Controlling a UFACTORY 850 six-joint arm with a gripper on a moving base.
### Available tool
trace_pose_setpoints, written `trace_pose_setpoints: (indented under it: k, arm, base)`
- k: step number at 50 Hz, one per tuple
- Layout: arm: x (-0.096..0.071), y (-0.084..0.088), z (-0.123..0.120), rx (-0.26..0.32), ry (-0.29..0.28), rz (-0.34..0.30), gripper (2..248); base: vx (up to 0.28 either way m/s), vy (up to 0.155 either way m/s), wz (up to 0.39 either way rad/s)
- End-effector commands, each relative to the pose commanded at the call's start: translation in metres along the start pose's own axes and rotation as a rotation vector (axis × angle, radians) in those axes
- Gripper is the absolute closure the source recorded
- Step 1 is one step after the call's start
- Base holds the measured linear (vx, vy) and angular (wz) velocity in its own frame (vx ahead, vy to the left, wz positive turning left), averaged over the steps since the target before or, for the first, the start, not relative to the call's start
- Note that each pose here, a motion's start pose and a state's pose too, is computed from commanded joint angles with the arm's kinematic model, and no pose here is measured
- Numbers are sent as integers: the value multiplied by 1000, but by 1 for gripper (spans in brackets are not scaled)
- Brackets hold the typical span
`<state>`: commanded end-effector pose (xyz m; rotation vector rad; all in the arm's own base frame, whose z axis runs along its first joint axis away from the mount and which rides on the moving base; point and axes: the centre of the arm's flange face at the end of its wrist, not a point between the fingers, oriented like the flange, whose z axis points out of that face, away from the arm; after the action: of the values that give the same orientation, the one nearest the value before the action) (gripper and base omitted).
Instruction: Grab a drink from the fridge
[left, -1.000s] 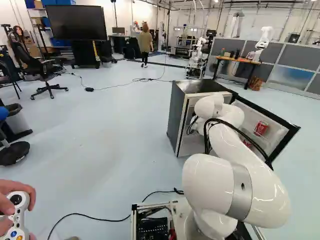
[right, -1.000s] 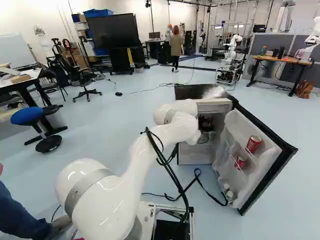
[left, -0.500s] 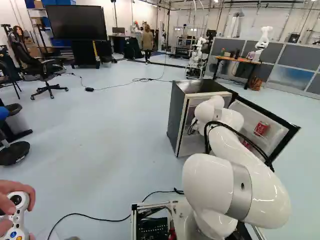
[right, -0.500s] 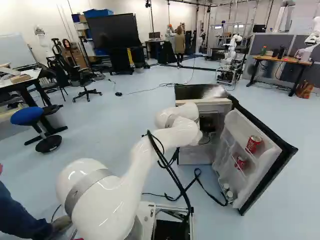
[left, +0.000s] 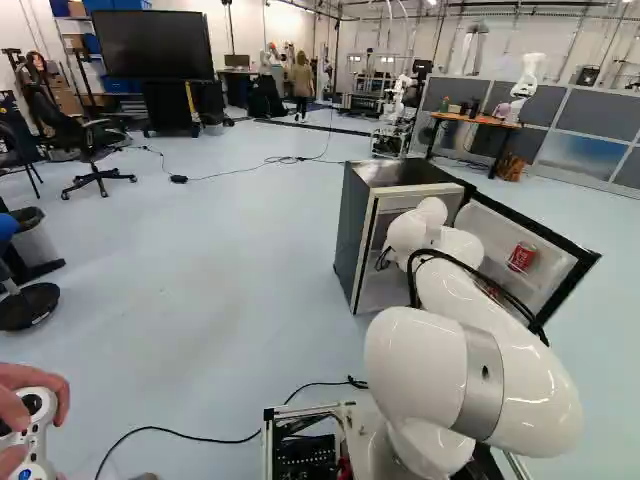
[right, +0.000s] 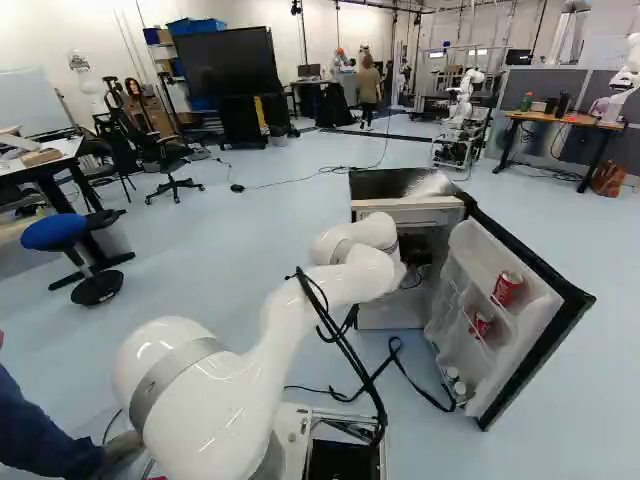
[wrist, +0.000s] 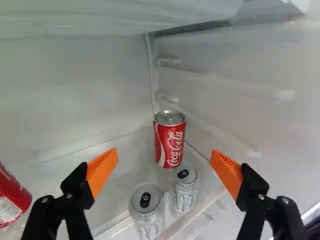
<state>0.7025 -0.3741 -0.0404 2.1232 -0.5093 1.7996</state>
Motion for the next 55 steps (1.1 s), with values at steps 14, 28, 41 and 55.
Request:
trace_pose_setpoints:
  k: [14,28,41,55]
  arm:
    - [0,0,1,0,3,0,3]
    - [12,0,1,0,2,0,3]
    - [30,0,0,0,2,0,3]
    - [32,-1,2,1,5,0,3]
  base:
    - [0,0,0]
    - [0,0,0]
    - [0,0,0]
    - [0,0,0]
